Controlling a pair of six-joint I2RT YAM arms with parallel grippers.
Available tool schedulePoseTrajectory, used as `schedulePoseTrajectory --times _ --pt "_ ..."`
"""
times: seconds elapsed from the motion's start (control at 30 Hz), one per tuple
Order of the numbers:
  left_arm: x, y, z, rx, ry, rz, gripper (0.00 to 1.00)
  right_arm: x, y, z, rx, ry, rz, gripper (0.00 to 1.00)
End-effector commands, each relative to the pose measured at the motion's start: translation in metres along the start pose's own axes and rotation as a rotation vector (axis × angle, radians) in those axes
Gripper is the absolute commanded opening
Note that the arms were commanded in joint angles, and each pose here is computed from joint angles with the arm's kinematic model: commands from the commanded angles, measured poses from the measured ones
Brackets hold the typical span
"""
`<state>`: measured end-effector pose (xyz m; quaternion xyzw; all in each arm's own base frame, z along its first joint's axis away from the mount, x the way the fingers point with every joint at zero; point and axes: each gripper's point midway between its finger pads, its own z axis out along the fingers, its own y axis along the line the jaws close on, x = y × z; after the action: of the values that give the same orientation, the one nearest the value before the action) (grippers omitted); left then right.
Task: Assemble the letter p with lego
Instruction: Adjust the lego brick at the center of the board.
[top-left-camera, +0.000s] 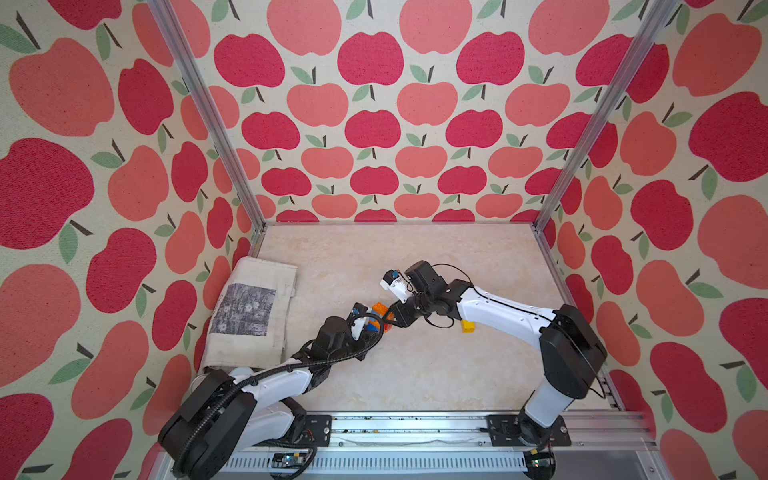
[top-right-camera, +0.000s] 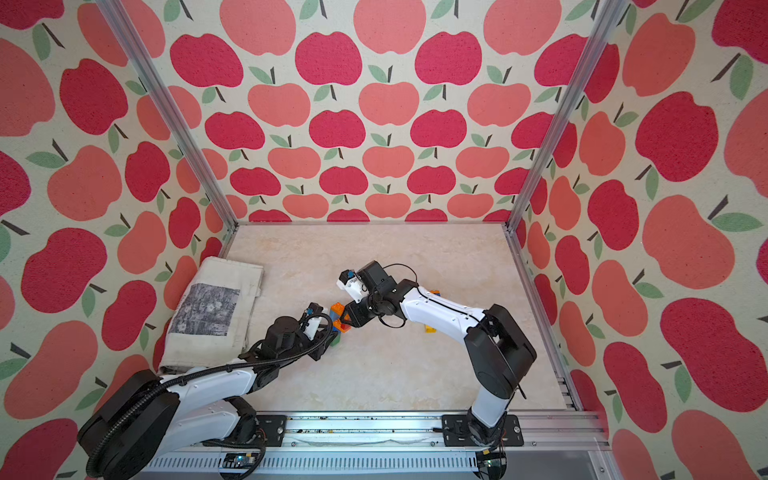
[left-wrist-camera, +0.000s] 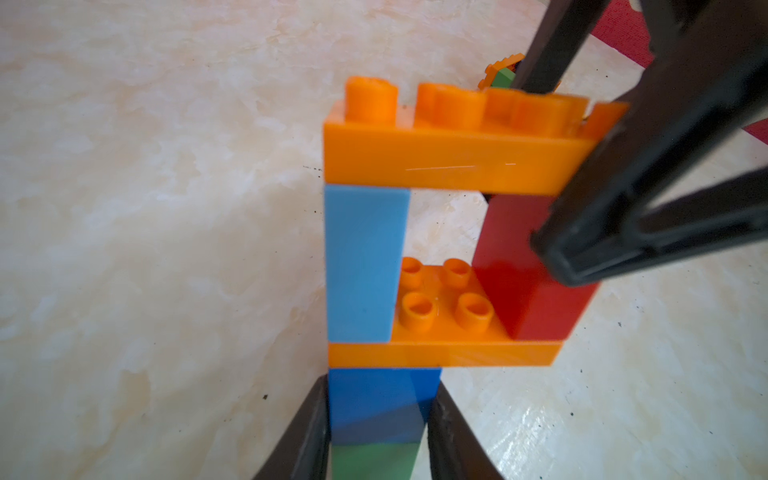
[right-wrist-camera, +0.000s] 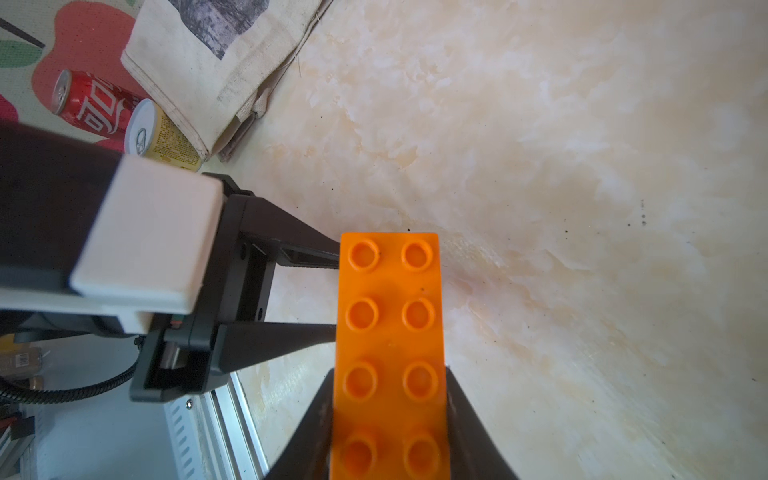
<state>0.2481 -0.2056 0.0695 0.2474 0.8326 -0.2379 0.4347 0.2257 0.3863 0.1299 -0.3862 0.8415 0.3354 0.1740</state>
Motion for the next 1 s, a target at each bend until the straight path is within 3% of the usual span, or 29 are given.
schedulePoseTrajectory --times 0.0,0.2,0.53,0.97 --pt "-0.016 0.001 0.003 -0.014 -0.043 0.009 0.40 0.000 0.006 0.003 -0.023 0.025 0.021 0.18" --pt "-0.016 0.000 0.006 -0.018 -0.040 0.013 0.44 -0.001 0.007 0.005 -0.027 0.029 0.031 0.18" --pt "-0.014 0.000 0.008 -0.026 -0.025 0.023 0.35 0.002 0.003 0.007 -0.012 0.041 0.042 0.19" --pt "-0.010 0.001 0.010 -0.060 0.008 0.067 0.35 0.001 -0.003 -0.002 -0.003 0.029 0.086 0.49"
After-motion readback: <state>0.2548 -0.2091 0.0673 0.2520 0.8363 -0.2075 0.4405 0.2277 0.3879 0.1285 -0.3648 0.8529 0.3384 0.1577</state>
